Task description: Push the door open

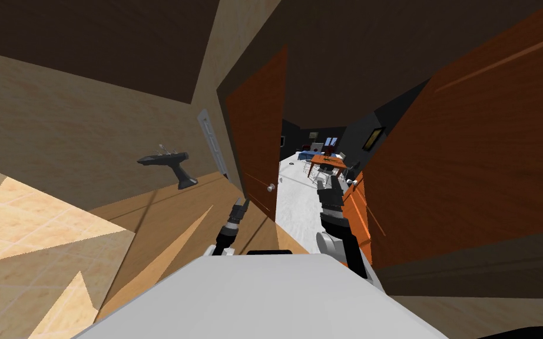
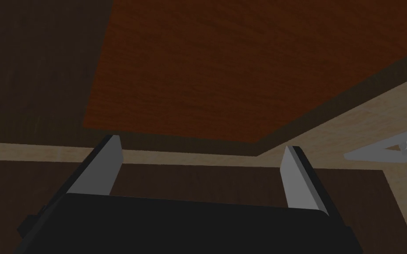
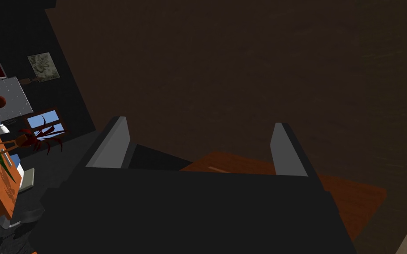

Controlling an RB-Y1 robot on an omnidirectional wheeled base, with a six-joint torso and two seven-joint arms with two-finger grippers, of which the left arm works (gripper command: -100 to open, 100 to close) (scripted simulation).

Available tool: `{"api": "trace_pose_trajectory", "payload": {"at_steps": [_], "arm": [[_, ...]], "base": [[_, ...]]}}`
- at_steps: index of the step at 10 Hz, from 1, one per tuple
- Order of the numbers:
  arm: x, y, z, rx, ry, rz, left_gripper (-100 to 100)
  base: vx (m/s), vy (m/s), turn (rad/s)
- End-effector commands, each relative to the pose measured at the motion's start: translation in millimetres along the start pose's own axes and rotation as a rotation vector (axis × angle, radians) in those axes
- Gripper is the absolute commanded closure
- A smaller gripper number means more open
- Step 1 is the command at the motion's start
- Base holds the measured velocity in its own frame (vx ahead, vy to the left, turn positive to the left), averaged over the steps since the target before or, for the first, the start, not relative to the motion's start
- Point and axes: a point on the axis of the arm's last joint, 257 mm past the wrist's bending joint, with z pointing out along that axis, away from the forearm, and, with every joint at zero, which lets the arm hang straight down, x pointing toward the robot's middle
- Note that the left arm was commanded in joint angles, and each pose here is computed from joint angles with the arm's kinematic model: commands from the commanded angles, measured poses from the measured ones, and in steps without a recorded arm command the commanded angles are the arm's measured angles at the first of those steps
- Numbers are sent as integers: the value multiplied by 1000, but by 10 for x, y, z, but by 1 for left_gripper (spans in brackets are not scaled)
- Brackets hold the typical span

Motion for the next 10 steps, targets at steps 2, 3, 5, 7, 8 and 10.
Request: {"api": "trace_pose_trajectory", "payload": {"at_steps": [2, 3, 5, 7, 8, 10], "arm": [[301, 38, -96, 2, 61, 76, -100], [414, 47, -137, 4, 85, 103, -100], [526, 53, -179, 7, 107, 129, -100], [745, 57, -267, 16, 152, 178, -100], [853, 56, -315, 22, 174, 202, -100], [1059, 44, -409, 34, 216, 245, -100]], "base": [[87, 46, -59], [105, 56, -62], [73, 38, -41], [58, 33, -55], [80, 39, -62], [89, 47, -52]]}}
